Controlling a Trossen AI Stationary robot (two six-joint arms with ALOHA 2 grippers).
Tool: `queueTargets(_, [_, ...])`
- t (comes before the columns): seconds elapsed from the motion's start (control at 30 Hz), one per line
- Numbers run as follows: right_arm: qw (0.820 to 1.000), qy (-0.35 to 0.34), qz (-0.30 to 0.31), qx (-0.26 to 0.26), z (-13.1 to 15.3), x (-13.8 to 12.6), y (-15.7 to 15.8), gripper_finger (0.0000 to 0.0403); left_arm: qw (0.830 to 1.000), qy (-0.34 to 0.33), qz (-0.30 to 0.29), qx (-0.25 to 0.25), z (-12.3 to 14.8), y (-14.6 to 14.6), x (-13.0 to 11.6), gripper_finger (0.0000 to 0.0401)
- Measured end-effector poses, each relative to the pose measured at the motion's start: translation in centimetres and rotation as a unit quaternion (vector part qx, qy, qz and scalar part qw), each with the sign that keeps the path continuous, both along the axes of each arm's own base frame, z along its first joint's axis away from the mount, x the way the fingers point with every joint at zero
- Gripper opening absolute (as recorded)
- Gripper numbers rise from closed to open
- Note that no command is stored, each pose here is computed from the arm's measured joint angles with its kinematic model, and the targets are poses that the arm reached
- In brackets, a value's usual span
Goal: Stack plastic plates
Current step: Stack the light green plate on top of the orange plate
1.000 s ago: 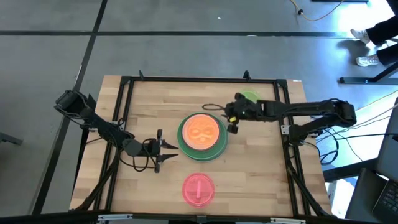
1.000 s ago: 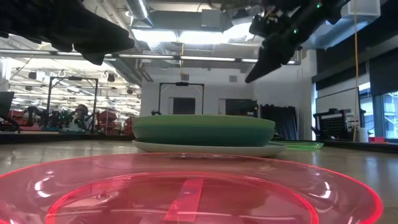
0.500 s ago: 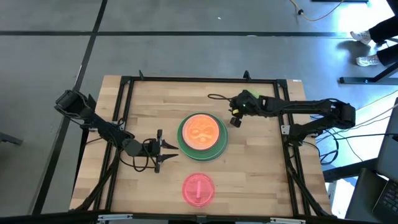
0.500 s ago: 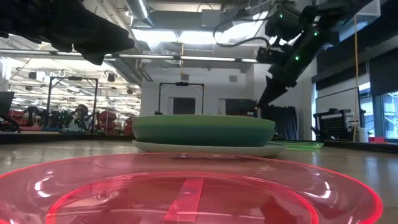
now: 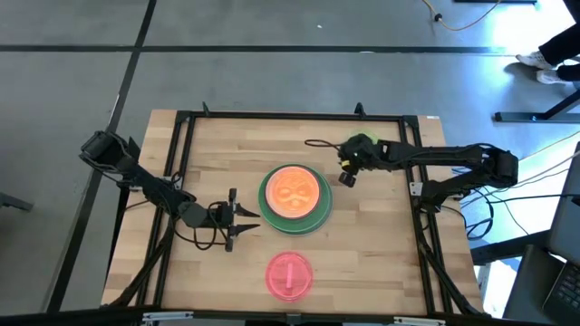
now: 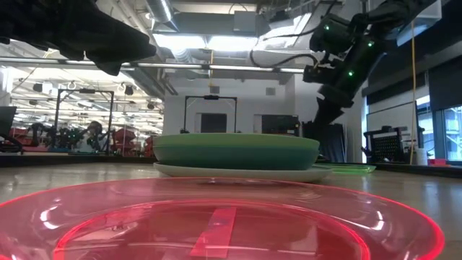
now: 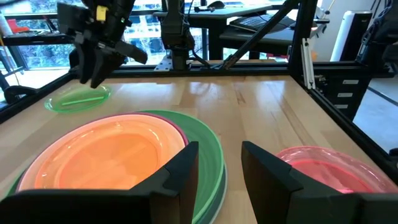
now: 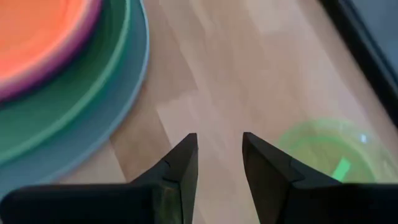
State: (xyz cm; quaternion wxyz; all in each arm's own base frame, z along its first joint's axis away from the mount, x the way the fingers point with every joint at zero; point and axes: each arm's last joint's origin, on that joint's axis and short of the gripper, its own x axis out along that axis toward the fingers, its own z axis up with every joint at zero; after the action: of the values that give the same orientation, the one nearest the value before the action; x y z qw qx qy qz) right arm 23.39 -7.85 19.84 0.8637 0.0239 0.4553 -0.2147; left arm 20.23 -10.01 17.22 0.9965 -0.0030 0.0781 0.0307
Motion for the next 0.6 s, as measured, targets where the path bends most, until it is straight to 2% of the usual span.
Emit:
queueTargets(0.2, [1.000, 0.017, 0.002, 0.013, -2.0, -0.9, 0.3, 0.0119, 1.000, 0.000, 0.000, 0.000, 0.0, 0.0, 0.0, 0.0115])
queueTargets(0.4, [0.998, 0.040, -0.035, -0.040, -4.3, -1.3, 0.0, 0.0119, 1.000, 0.000, 0.000, 0.000, 0.0, 0.0, 0.0, 0.0115])
queueTargets(0.6, [0.994, 0.080, -0.064, -0.040, -6.3, -1.2, -1.3, 0.0119, 1.000, 0.000, 0.002, 0.001, 0.0, 0.0, 0.0, 0.0115])
